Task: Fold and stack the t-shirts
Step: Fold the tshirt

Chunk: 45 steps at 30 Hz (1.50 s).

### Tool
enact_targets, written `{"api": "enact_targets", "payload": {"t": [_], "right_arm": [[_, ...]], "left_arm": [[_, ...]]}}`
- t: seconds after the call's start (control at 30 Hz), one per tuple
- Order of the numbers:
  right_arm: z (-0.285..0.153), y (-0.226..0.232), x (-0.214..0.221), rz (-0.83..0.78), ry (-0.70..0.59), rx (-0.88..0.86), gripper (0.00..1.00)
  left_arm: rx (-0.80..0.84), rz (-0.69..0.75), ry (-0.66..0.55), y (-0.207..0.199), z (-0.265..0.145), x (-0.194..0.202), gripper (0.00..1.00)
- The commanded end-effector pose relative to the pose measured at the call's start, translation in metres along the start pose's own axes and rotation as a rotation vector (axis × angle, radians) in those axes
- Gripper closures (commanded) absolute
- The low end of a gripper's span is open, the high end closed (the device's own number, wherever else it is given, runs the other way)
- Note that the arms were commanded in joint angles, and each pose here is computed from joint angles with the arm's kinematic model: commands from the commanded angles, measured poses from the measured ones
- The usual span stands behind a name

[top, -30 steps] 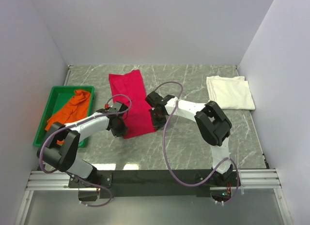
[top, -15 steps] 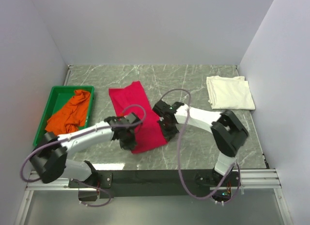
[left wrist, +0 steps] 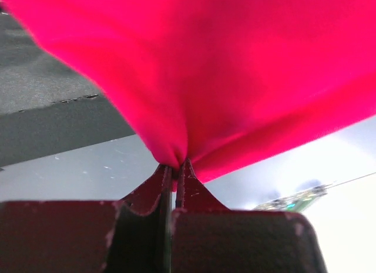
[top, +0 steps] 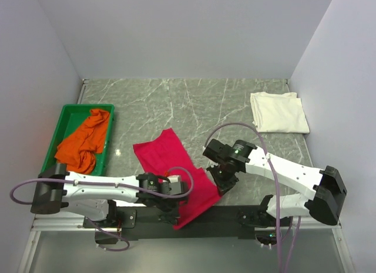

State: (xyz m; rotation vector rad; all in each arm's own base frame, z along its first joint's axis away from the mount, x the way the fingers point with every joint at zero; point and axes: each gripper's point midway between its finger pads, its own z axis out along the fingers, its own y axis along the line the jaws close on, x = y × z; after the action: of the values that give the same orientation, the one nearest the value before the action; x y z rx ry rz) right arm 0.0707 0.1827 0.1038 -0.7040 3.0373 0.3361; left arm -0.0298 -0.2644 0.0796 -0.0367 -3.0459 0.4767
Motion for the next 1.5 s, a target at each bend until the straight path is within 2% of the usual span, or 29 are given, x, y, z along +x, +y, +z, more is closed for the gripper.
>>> {"api": "enact_targets", "payload": {"t": [0.0, 0.1, 0.13, 0.2, 0.23, 0.3, 0.53, 0.57, 0.63, 0.87, 0.97, 1.17, 1.47], "right_arm": [[-0.019, -0.021, -0.008, -0.021, -0.006, 0.128, 1.0], [-0.032, -0.011, -0.037, -0.043, -0.056, 0.124, 1.0], [-0.041, -0.005, -0.051, -0.048, -0.093, 0.106, 1.0], [-0.051, 0.002, -0.074, -0.062, -0.129, 0.099, 1.0], [-0.055, 0.003, -0.083, -0.065, -0.142, 0.099, 1.0], [-0.065, 0.009, -0.108, -0.079, -0.172, 0.1, 1.0], [-0.098, 0.03, -0.187, -0.143, -0.28, 0.092, 1.0], [-0.089, 0.03, -0.195, -0.157, -0.251, 0.105, 1.0], [-0.097, 0.036, -0.215, -0.167, -0.293, 0.093, 1.0], [-0.065, 0.043, -0.267, -0.183, -0.32, 0.07, 1.0], [-0.06, 0.047, -0.286, -0.2, -0.377, 0.071, 1.0], [-0.056, 0.048, -0.311, -0.23, -0.491, 0.052, 1.0], [-0.028, 0.044, -0.341, -0.235, -0.56, 0.038, 1.0]], "left_arm": [[-0.049, -0.124, -0.001, 0.018, -0.016, -0.004, 1.0], [0.055, -0.219, -0.099, 0.016, -0.041, -0.039, 0.99], [0.092, -0.28, -0.171, 0.019, -0.054, -0.062, 0.99], [0.116, -0.294, -0.22, 0.024, -0.074, -0.081, 0.99], [0.125, -0.353, -0.312, 0.032, -0.085, -0.107, 0.99], [0.147, -0.352, -0.381, 0.034, -0.102, -0.128, 0.99], [0.102, -0.502, -0.583, 0.073, -0.116, -0.192, 0.99], [0.098, -0.512, -0.6, 0.078, -0.115, -0.197, 0.99], [0.101, -0.559, -0.638, 0.089, -0.112, -0.21, 0.99], [0.091, -0.628, -0.693, 0.114, -0.096, -0.234, 0.99], [0.101, -0.636, -0.74, 0.12, -0.096, -0.246, 0.99], [0.113, -0.643, -0.8, 0.124, -0.1, -0.259, 0.99], [0.104, -0.694, -0.854, 0.144, -0.081, -0.274, 0.99]]}}
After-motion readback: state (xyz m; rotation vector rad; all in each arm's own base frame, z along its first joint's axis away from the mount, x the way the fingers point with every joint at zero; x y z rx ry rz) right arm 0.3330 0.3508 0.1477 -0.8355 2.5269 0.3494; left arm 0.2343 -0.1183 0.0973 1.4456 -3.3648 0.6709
